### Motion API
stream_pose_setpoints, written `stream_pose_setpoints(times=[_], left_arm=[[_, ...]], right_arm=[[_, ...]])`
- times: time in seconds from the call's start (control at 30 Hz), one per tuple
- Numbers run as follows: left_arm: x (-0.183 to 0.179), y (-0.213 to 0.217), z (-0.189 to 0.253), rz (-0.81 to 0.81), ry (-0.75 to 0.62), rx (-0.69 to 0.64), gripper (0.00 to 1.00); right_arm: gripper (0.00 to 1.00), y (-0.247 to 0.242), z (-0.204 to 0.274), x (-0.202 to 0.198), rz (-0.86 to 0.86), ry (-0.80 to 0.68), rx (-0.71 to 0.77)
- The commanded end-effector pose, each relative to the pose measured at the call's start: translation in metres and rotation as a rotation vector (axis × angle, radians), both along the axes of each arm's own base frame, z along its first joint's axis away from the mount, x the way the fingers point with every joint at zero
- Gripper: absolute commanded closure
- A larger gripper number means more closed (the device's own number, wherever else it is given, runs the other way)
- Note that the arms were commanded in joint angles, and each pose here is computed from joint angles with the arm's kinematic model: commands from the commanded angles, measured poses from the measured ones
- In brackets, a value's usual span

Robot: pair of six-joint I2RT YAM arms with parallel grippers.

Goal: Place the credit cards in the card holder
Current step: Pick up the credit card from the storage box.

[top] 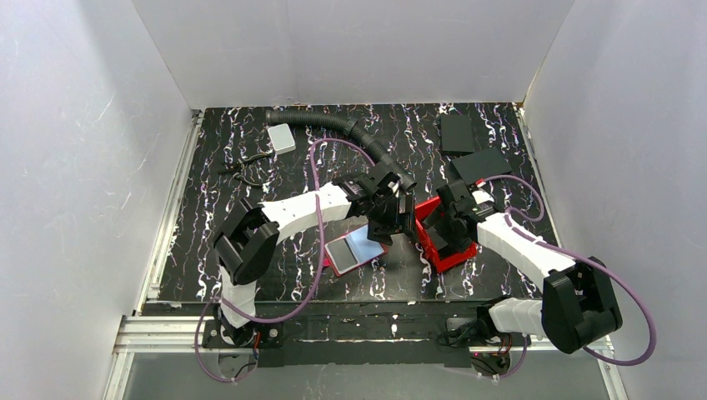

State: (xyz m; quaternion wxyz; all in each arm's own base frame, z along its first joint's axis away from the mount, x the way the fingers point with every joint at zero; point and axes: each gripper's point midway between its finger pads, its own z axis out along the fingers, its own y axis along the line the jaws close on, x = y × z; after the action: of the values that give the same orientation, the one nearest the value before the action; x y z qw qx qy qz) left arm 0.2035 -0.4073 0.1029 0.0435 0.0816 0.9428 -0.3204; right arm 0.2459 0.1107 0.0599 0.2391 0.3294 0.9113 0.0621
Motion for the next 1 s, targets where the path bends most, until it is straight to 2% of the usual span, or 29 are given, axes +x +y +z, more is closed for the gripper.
stream_pose_setpoints(times=[0.0,0.2,0.37,0.8,0.97], left_arm=[[0.002,-0.012,0.013,-0.001,0.012,-0.046,0.22],[-0.001,-0.009,0.014,-0.008,0.009,-0.039,0.22],[-0.002,-0.008,0.014,-0.008,0.013,-0.040,0.22],[-0.006,-0.001,0.015,-0.006,0.013,-0.028,0.23],[-0.006,0.000,0.015,-0.005,0.012,-0.027,0.23]], right_arm=[[0.16,-0.008,-0.008,-0.010,-0.022,0.030,-0.020],[0.14,-0.004,-0.015,-0.008,-0.015,0.035,-0.009],[0.15,0.002,-0.015,0.005,-0.011,-0.035,0.024],[0.27,0.015,0.002,0.024,-0.023,-0.120,0.100],[0.34,0.014,0.015,0.027,-0.042,-0.168,0.120]])
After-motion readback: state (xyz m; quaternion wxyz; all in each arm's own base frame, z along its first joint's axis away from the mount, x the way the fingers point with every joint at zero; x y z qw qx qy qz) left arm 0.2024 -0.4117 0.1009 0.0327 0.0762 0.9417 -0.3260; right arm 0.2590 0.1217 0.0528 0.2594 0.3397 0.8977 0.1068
